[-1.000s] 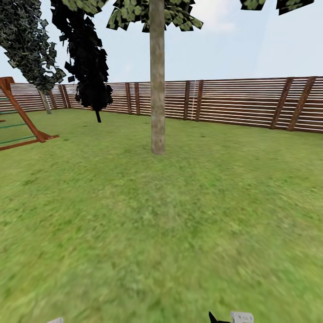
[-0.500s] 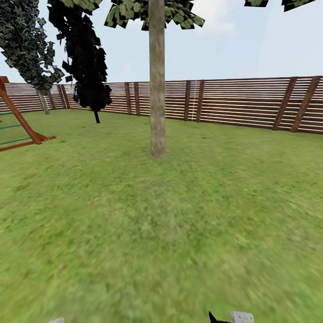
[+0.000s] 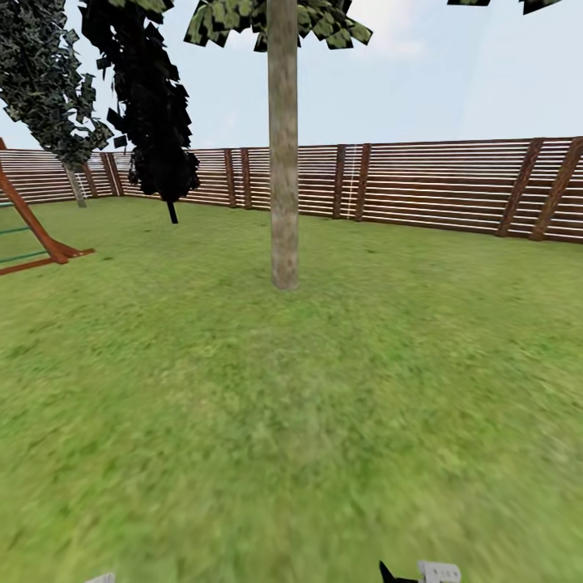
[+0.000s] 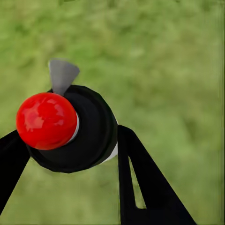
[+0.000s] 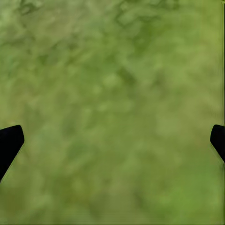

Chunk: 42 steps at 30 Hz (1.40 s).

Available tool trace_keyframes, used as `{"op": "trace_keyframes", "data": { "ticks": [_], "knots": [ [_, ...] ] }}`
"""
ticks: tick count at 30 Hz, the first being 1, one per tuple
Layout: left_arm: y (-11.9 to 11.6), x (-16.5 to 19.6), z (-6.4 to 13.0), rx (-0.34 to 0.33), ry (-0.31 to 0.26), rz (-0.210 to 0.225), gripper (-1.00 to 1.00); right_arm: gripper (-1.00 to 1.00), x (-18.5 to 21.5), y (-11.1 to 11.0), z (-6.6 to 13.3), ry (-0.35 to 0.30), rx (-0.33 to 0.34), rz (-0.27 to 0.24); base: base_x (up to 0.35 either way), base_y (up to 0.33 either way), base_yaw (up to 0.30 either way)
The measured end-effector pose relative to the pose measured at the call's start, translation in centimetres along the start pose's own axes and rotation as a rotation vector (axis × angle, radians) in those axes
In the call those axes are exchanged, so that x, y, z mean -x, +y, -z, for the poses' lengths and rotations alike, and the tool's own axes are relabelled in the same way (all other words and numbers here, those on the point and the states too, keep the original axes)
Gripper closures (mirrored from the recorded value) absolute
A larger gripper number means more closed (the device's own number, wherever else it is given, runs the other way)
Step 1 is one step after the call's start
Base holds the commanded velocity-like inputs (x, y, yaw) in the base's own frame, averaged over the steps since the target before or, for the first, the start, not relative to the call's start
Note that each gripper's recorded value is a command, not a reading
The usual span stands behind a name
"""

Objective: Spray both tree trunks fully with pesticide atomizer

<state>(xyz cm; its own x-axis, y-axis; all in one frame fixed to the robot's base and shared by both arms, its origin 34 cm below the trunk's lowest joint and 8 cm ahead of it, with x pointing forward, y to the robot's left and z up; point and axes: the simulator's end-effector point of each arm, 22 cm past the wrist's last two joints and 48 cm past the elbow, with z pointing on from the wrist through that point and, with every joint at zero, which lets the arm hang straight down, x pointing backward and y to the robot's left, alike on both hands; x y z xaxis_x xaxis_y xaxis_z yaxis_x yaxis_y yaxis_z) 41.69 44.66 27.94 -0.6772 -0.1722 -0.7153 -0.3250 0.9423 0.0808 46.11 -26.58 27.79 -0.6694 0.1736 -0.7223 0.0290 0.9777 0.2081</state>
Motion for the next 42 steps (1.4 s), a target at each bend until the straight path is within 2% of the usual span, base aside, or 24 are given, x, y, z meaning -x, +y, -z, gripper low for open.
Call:
{"op": "trace_keyframes", "data": {
  "ticks": [3, 7, 9, 42],
  "knots": [
    [-0.2, -0.1, 0.0, -0.002, 0.001, 0.001, 1.0, -1.0, 0.4, -0.3, 0.0, -0.014, -0.004, 0.011, 0.339, 0.0, 0.0],
    [-0.2, -0.1, 0.0, -0.002, 0.001, 0.002, 1.0, -1.0, 2.4, -0.3, 0.1, -0.102, -0.002, 0.054, 0.339, 0.0, 0.0],
    [-0.2, 0.0, 0.0, -0.002, 0.0, 0.001, 1.0, -1.0, 2.7, -0.2, 0.2, -0.118, 0.001, 0.06, 0.339, 0.0, 0.0],
    [-0.3, -0.1, 0.0, -0.004, 0.002, 0.002, 1.0, -1.0, 2.9, -0.1, 0.2, -0.126, 0.004, 0.065, 0.339, 0.0, 0.0]
  ]
}}
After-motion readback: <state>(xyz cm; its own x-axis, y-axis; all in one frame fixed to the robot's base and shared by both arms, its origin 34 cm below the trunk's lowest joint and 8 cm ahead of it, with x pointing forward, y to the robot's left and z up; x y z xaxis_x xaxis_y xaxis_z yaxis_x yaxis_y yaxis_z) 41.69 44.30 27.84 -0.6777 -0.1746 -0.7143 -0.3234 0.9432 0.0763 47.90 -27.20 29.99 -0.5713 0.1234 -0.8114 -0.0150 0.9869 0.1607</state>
